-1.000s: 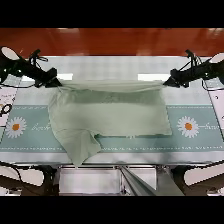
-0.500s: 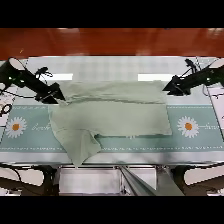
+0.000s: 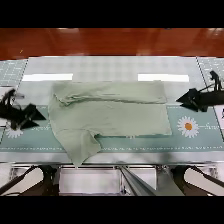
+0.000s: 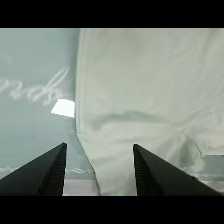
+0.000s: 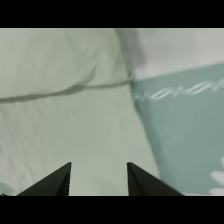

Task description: Fold the shirts.

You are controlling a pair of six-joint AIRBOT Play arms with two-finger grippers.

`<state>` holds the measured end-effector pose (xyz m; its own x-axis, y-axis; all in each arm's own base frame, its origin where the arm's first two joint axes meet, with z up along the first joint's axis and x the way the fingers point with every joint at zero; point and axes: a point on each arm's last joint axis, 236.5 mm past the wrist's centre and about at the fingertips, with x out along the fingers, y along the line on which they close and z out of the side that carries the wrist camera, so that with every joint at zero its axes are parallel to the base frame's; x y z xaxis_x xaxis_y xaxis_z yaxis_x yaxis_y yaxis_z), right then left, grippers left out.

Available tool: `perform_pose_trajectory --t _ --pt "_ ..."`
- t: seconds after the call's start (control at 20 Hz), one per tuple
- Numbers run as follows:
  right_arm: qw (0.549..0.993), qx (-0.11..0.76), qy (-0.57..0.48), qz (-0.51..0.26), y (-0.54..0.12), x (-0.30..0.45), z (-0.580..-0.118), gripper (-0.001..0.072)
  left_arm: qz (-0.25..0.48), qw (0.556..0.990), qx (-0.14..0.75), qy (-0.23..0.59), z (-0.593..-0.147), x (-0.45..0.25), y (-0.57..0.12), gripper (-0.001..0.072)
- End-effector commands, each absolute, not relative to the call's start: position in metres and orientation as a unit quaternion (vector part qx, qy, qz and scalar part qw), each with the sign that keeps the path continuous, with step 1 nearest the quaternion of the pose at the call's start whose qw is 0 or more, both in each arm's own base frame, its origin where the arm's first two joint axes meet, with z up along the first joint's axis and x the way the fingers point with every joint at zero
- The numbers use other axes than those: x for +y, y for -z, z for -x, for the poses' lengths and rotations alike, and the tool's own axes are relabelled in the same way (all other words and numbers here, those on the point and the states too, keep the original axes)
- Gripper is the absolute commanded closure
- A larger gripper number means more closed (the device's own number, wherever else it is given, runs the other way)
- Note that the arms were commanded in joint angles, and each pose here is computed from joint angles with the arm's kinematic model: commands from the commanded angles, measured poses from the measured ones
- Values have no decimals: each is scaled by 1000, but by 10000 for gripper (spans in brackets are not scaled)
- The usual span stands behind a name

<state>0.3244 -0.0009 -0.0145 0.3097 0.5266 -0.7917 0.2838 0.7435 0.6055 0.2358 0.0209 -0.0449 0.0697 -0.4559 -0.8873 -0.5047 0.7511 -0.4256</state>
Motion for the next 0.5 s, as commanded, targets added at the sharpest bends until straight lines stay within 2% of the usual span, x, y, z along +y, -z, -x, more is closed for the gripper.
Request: perform_pose_trajectory --t 0.0,0.2,0.45 --pt "737 544 -110 -385 23 30 -297 302 469 605 642 -34 -191 -7 73 202" --pt "729 552 -130 -382 26 44 -279 302 457 571 681 -38 -158 -22 94 202" --pt "732 546 -128 -386 25 43 -282 302 438 589 678 -33 -170 -33 101 202"
